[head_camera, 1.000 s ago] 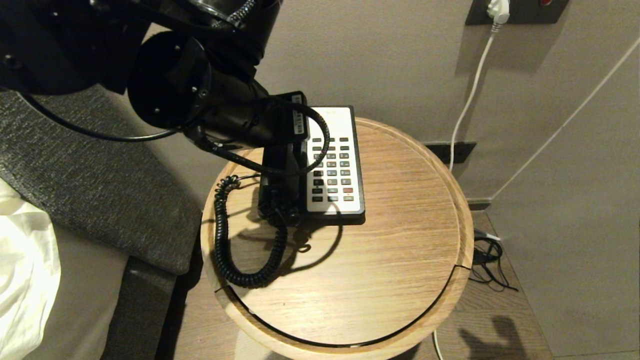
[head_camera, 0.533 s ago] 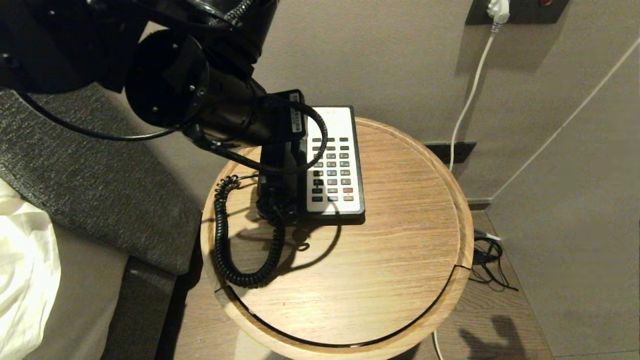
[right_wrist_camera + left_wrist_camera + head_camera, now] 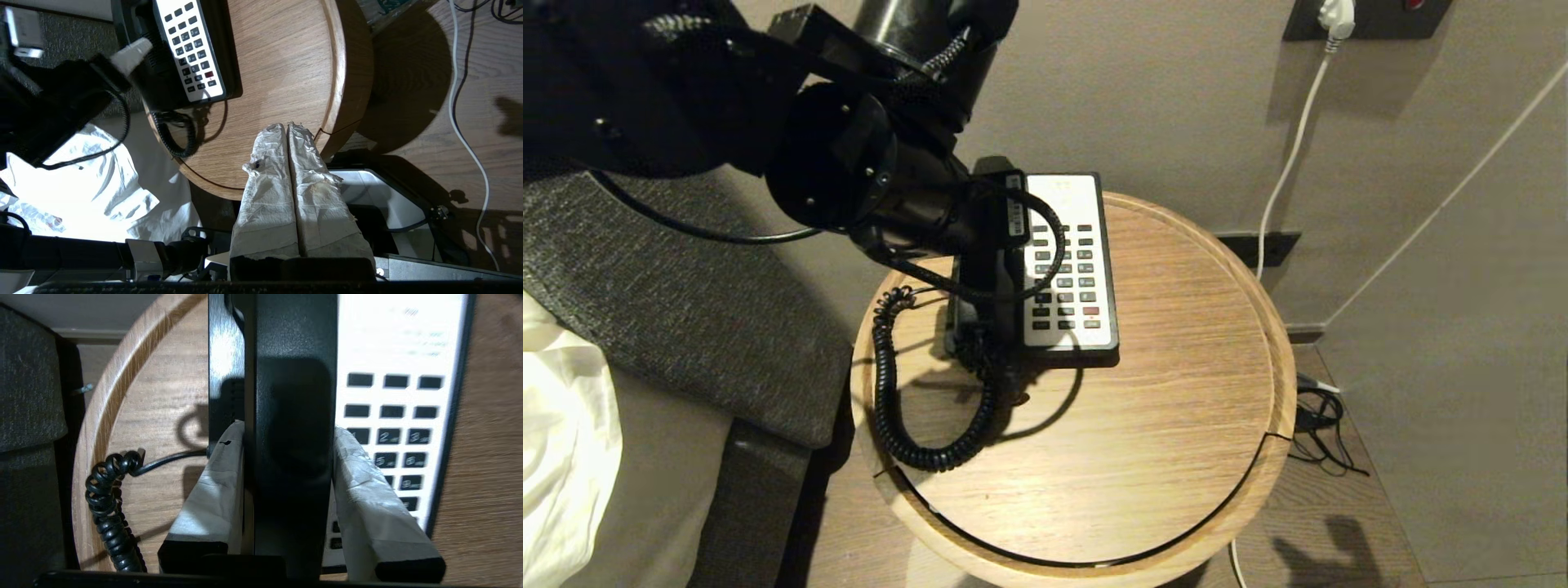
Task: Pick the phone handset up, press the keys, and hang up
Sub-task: Put the handset back
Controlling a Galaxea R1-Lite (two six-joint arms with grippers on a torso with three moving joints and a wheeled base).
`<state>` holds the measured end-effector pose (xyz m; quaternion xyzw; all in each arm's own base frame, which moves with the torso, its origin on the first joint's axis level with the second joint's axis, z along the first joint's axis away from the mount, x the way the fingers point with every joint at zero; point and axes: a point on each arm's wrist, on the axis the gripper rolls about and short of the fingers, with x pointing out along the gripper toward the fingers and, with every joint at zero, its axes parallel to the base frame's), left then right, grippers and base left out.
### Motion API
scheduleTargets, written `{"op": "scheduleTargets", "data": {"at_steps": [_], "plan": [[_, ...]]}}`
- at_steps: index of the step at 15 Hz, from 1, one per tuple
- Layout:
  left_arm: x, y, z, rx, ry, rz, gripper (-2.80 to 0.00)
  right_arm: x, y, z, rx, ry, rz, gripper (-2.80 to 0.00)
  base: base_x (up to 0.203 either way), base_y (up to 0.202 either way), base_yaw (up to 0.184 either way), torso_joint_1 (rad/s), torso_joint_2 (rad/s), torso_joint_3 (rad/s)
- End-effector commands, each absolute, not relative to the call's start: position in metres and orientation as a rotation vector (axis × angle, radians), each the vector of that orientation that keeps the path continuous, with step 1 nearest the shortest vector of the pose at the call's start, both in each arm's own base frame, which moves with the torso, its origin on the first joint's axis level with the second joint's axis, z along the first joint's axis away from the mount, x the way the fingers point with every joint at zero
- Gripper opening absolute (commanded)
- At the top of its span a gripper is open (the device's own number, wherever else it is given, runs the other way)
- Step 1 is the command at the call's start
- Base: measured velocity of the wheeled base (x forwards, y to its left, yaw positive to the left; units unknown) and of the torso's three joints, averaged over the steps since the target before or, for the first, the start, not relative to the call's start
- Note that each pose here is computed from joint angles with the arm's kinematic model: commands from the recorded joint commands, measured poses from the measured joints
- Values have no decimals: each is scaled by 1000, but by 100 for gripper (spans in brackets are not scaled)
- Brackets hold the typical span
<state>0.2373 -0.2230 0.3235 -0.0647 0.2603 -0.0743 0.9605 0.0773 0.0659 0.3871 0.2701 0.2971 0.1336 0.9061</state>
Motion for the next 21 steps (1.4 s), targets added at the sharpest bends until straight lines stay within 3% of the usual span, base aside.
{"op": "scheduleTargets", "data": {"at_steps": [1, 8, 9, 10, 17, 18, 19, 21], "plan": [[239, -224, 312, -106, 560, -133, -280, 78, 66, 387, 559, 618, 273, -280, 0, 0, 0, 0, 0, 0], [241, -226, 307, -121, 564, -139, -280, 78, 66, 387, 560, 618, 274, -280, 0, 0, 0, 0, 0, 0], [242, -227, 310, -129, 549, -139, -216, 78, 66, 386, 559, 619, 274, -280, 0, 0, 0, 0, 0, 0], [243, -229, 315, -157, 515, -152, 0, 78, 66, 386, 558, 620, 273, -280, 0, 0, 0, 0, 0, 0], [229, -215, 341, -224, 429, -176, 0, 78, 67, 385, 552, 629, 268, -280, 0, 0, 0, 0, 0, 0], [220, -206, 350, -238, 413, -182, -103, 79, 68, 383, 548, 634, 265, -280, 0, 0, 0, 0, 0, 0], [210, -195, 358, -252, 398, -192, -280, 81, 69, 382, 544, 640, 262, -280, 0, 0, 0, 0, 0, 0], [184, -170, 369, -288, 382, -226, -280, 87, 75, 380, 530, 655, 256, -280, 0, 0, 0, 0, 0, 0]]}}
